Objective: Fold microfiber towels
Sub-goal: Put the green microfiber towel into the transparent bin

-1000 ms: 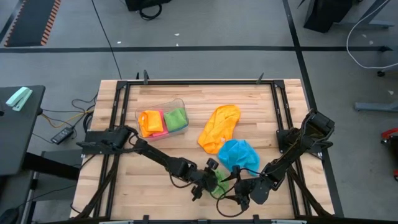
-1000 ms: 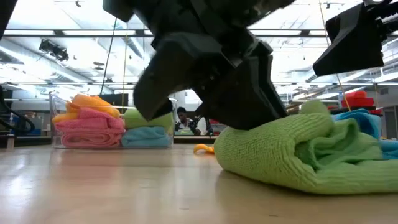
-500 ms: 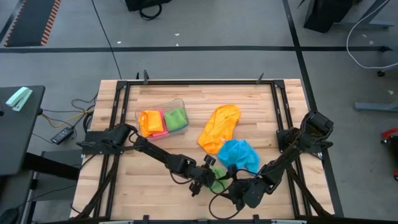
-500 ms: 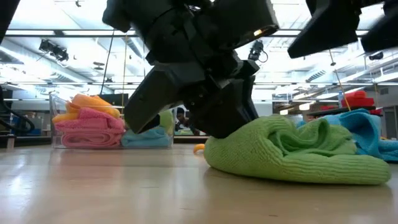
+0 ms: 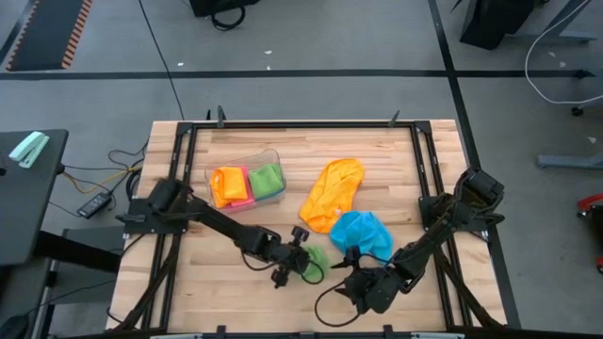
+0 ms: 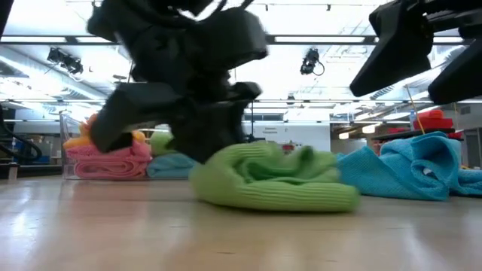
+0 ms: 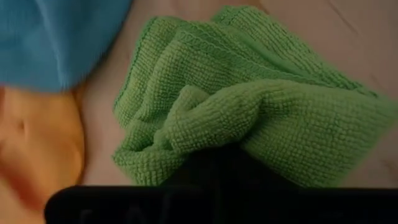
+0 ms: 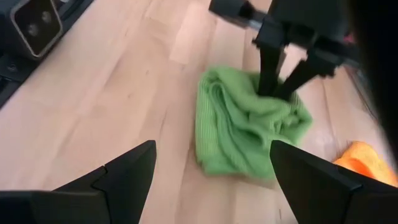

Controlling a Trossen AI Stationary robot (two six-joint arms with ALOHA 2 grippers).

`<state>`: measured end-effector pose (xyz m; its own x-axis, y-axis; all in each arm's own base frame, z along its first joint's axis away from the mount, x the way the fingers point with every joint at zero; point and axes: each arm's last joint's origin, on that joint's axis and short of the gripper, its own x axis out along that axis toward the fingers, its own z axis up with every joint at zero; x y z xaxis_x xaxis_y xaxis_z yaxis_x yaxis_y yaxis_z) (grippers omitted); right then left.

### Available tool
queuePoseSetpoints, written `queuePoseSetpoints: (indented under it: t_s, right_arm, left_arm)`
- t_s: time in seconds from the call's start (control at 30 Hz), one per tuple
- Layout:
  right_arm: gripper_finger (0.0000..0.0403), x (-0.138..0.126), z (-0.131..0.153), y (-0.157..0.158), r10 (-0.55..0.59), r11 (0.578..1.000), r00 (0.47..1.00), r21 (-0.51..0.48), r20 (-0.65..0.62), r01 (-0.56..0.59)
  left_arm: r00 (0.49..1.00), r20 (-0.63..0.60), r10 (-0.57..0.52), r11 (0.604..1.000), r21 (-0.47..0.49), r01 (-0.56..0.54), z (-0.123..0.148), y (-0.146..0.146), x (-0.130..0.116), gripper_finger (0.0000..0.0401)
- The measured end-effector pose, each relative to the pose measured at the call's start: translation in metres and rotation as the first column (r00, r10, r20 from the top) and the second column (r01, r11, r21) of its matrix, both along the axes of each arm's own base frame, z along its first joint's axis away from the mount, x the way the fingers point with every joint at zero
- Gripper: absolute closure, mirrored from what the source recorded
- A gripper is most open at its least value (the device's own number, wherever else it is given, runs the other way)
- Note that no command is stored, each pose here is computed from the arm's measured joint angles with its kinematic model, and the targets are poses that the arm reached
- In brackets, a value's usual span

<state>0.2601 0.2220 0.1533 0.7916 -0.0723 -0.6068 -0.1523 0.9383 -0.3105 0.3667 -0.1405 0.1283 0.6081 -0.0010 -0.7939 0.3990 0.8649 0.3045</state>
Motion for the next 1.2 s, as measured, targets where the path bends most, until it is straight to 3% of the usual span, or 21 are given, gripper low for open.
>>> queuePoseSetpoints:
  t_s: [0.3,0.5,0.63,0.77,1.03,1.2]
  right_arm:
    - [0.0077,0.023,0.0,-0.028,-0.037,0.999,0.999,0.005,-0.029,0.038]
    - [0.0077,0.039,0.001,-0.046,-0.025,0.995,0.998,0.095,-0.051,0.03]
    - [0.0077,0.044,0.001,-0.053,0.0,0.999,0.999,0.05,-0.052,0.003]
    - [0.0077,0.047,0.003,-0.057,0.034,0.999,0.999,0.007,-0.039,-0.033]
    - [0.0077,0.053,0.01,-0.05,0.071,0.993,0.996,0.093,0.053,-0.076]
    - [0.0077,0.054,-0.009,-0.039,0.081,0.99,0.996,0.111,0.046,-0.086]
  left_arm:
    - [0.997,0.038,0.072,0.995,-0.069,-0.069,0.006,0.012,-0.031,0.0364]
    - [0.996,0.089,0.016,0.998,-0.062,-0.01,0.016,0.0,-0.026,0.0341]
    - [0.987,0.157,-0.036,0.997,-0.057,0.045,0.026,-0.009,-0.021,0.0328]
    - [0.98,0.195,-0.028,0.997,-0.071,0.043,0.023,-0.01,-0.016,0.032]
    - [0.96,0.279,0.023,0.998,-0.07,-0.004,0.024,-0.01,-0.009,0.0316]
    - [0.959,0.28,0.035,0.997,-0.081,-0.013,0.023,-0.01,-0.009,0.0316]
